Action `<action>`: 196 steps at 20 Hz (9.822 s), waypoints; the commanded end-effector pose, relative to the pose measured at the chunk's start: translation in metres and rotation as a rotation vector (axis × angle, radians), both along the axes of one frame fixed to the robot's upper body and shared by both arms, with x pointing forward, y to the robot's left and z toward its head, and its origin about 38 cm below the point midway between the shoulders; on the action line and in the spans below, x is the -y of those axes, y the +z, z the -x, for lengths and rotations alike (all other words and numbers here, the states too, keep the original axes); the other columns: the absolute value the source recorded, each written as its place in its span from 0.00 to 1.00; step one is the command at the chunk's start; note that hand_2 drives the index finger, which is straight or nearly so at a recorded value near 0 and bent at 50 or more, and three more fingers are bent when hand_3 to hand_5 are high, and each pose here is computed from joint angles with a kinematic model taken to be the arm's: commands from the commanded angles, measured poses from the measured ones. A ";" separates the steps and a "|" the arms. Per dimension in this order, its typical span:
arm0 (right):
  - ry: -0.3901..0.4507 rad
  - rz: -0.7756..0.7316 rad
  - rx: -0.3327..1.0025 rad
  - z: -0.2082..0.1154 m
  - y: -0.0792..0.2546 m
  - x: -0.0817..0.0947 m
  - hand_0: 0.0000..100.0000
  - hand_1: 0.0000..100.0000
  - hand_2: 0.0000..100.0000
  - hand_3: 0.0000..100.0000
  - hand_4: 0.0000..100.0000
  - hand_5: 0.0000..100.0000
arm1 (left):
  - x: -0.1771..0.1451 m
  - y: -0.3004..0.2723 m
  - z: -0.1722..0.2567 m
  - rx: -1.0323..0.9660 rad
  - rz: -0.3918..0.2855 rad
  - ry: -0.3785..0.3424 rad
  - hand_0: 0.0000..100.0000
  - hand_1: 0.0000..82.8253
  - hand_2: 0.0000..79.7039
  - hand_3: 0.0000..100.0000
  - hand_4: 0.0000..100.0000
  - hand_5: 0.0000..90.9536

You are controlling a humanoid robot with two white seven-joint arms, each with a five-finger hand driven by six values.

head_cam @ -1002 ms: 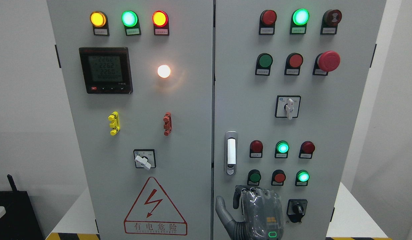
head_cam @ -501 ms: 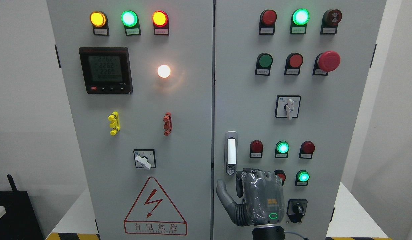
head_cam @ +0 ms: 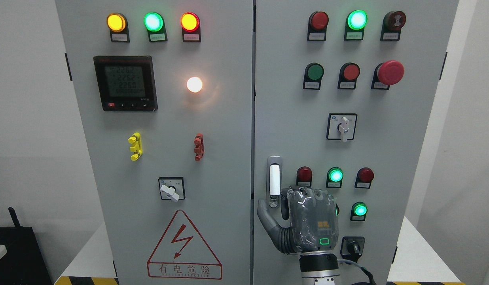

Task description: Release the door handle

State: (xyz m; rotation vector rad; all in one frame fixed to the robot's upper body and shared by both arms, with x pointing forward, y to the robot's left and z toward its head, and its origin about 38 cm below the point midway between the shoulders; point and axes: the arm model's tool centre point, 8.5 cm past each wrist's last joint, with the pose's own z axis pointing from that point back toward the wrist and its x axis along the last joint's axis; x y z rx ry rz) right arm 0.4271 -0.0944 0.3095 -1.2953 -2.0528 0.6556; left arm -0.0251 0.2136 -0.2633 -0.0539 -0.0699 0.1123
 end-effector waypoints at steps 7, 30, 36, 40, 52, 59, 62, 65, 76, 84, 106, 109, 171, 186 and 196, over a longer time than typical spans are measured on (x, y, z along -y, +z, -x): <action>-0.018 0.022 -0.015 -0.009 -0.003 0.000 0.34 0.43 1.00 1.00 1.00 0.97 | 0.000 0.000 -0.005 0.016 0.001 -0.012 0.12 0.47 0.00 0.00 0.00 0.00; -0.031 0.010 -0.012 -0.010 -0.001 0.002 0.45 0.40 1.00 1.00 1.00 0.97 | 0.000 0.000 -0.005 0.016 0.001 -0.012 0.12 0.47 0.00 0.00 0.00 0.00; -0.037 0.003 -0.012 -0.010 -0.002 0.005 0.47 0.40 1.00 1.00 1.00 0.97 | 0.000 0.000 -0.005 0.016 0.001 -0.012 0.12 0.47 0.00 0.00 0.00 0.00; -0.033 -0.002 -0.016 -0.010 -0.003 0.006 0.47 0.39 1.00 1.00 1.00 0.97 | 0.000 0.000 -0.005 0.016 0.001 -0.012 0.12 0.47 0.00 0.00 0.00 0.00; -0.044 -0.012 -0.014 -0.010 -0.003 0.009 0.54 0.35 1.00 1.00 1.00 0.97 | 0.000 0.000 -0.005 0.016 0.001 -0.012 0.12 0.47 0.00 0.00 0.00 0.00; -0.057 -0.020 -0.014 -0.011 -0.002 0.015 0.55 0.35 1.00 1.00 1.00 0.97 | 0.000 0.000 -0.005 0.016 0.001 -0.012 0.12 0.47 0.00 0.00 0.00 0.00; -0.060 -0.020 -0.014 -0.011 -0.002 0.015 0.55 0.35 1.00 1.00 1.00 0.97 | 0.000 0.000 -0.005 0.016 0.001 -0.012 0.12 0.47 0.00 0.00 0.00 0.00; -0.059 -0.022 -0.011 -0.010 -0.002 0.015 0.55 0.35 1.00 1.00 1.00 0.97 | 0.000 0.000 -0.005 0.016 0.001 -0.012 0.12 0.47 0.00 0.00 0.00 0.00; -0.073 -0.028 -0.004 -0.010 -0.002 0.019 0.55 0.35 1.00 1.00 1.00 0.97 | 0.000 0.000 -0.005 0.016 0.001 -0.012 0.12 0.47 0.00 0.00 0.00 0.00; -0.077 -0.027 -0.005 -0.010 -0.002 0.020 0.55 0.36 1.00 1.00 1.00 0.97 | 0.000 0.000 -0.005 0.016 -0.001 -0.012 0.12 0.47 0.00 0.00 0.00 0.00; -0.111 -0.028 0.018 -0.010 0.004 0.032 0.56 0.35 1.00 1.00 1.00 0.97 | 0.000 0.000 -0.005 0.016 0.001 -0.012 0.12 0.47 0.00 0.00 0.00 0.00; -0.111 -0.027 0.016 -0.010 0.004 0.032 0.56 0.35 1.00 1.00 1.00 0.97 | 0.000 0.000 -0.005 0.016 0.001 -0.012 0.12 0.47 0.00 0.00 0.00 0.00; -0.126 -0.040 0.012 -0.010 0.003 0.040 0.57 0.34 1.00 1.00 1.00 0.97 | 0.000 0.000 -0.005 0.016 0.001 -0.012 0.12 0.47 0.00 0.00 0.00 0.00; -0.084 -0.077 0.210 0.049 0.009 0.064 0.60 0.29 0.72 1.00 0.91 0.93 | 0.000 0.000 -0.005 0.016 0.001 -0.012 0.12 0.47 0.00 0.00 0.00 0.00; -0.029 -0.042 0.219 0.065 -0.006 0.070 0.59 0.14 0.00 0.11 0.07 0.02 | 0.000 0.000 -0.005 0.016 0.001 -0.012 0.12 0.47 0.00 0.00 0.00 0.00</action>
